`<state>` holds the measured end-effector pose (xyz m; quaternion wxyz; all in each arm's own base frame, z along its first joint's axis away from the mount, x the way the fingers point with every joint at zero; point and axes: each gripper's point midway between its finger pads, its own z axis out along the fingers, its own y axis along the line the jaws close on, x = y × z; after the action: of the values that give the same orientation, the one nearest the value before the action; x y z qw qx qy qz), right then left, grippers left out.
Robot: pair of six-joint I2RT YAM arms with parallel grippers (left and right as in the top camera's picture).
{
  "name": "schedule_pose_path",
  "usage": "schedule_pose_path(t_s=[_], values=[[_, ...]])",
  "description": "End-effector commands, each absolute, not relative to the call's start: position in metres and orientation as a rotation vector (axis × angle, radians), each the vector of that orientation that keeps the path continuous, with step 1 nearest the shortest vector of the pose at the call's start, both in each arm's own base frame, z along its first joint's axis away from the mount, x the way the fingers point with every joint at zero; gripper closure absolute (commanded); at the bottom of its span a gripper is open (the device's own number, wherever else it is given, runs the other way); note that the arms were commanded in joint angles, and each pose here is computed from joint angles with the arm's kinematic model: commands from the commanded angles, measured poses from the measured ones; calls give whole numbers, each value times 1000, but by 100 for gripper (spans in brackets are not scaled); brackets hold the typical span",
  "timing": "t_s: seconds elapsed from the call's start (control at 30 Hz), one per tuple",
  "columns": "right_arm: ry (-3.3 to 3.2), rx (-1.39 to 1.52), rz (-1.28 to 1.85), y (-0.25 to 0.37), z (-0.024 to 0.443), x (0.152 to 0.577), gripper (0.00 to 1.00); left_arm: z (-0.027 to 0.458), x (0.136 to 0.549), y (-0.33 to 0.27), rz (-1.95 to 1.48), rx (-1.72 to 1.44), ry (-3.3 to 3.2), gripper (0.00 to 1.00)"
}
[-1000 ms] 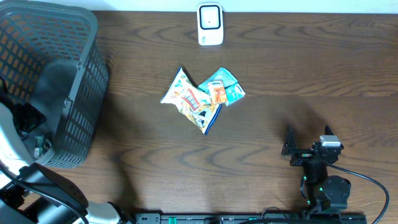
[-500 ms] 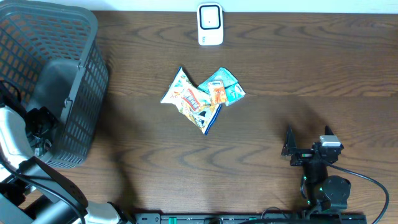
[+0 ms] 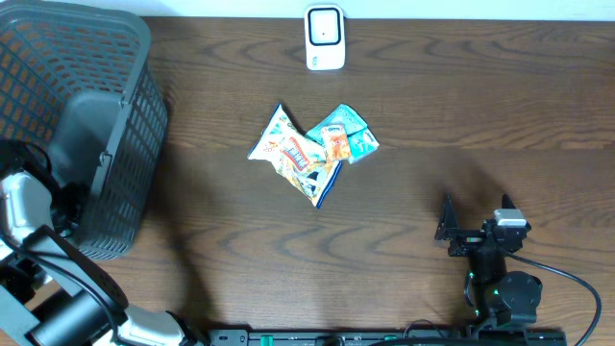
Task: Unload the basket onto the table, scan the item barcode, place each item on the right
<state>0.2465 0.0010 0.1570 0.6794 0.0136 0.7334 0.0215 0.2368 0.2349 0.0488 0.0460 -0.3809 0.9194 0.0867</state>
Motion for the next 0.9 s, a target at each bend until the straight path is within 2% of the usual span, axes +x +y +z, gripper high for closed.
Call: schedule_pose_path(t_s=[0.0,0.1,0.33,0.5,0.67,0.73,0.87], values=[[1651,37,47,0,156,246,1,37,228,231,251,-1172,2862,21],[1651,37,47,0,156,246,1,37,227,230,249,-1204,2850,24],[1651,38,46,0,156,246,1,37,225,228,244,-1207,2861,53],[1651,38,46,0,156,246,1,40,232,226,192,-1214,2837,64],[1651,38,46,0,156,246,1,57,252,223,80,-1183,2781,65],[1651,38,46,0,156,246,1,65,255,225,86,-1176,2765,70],[1651,38,46,0,156,246,1,80,260,226,88,-1154,2717,71]])
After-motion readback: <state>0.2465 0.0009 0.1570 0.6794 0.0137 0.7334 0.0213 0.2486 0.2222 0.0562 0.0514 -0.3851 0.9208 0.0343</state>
